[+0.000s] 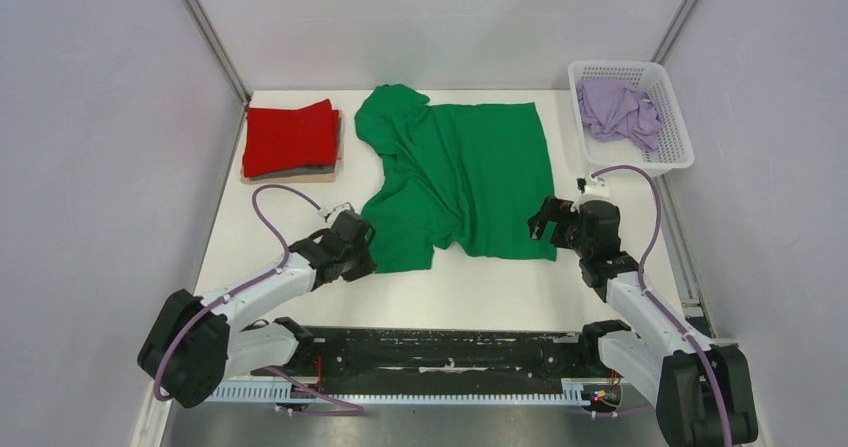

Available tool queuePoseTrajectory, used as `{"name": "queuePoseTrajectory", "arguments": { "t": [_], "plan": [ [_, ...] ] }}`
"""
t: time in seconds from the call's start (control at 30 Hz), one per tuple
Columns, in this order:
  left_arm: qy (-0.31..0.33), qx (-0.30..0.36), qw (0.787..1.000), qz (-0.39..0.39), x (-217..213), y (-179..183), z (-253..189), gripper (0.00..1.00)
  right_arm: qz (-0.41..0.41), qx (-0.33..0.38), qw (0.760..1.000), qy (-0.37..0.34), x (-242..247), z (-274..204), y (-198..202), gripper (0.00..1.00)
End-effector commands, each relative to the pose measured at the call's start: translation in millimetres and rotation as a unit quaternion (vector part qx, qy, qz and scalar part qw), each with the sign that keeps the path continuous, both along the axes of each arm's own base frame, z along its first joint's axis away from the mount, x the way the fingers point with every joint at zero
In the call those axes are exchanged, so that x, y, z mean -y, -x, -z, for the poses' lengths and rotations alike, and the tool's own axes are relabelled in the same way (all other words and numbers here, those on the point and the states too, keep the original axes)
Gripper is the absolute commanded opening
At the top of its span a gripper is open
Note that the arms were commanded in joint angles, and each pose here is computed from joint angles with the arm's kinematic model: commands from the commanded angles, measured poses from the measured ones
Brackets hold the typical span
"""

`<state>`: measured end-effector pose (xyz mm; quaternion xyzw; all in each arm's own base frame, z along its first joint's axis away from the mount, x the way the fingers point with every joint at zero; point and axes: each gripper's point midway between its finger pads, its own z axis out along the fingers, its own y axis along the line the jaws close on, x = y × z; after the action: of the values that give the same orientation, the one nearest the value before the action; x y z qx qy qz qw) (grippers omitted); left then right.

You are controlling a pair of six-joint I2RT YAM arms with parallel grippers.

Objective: Fold and stack the t-shirts
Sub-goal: Flatten out the tshirt

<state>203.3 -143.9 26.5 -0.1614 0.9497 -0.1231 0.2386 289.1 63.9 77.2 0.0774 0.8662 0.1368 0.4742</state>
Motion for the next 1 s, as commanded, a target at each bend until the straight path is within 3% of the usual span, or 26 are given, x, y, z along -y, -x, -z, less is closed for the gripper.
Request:
{"name": "queuePoseTrajectory", "arguments": {
  "t": [0.0,0.47,0.83,0.97],
  "plan": [
    [0.024,0.023,0.999,-0.004,5,-5,-11,0.02,0.010,-0.003,1.000,0.017,7,3,5,0.98],
    [0.071,0.056,0.993,0.074,29,-8,-31,0.02,0.012,-0.126,0.988,0.084,18,49,59,0.98],
    [0.076,0.062,0.991,0.093,32,-6,-33,0.02,0.026,-0.139,0.981,0.130,14,45,42,0.94],
    [0.070,0.061,0.991,0.091,30,-5,-32,0.02,0.037,-0.141,0.978,0.146,13,45,39,0.88]
  ]
}}
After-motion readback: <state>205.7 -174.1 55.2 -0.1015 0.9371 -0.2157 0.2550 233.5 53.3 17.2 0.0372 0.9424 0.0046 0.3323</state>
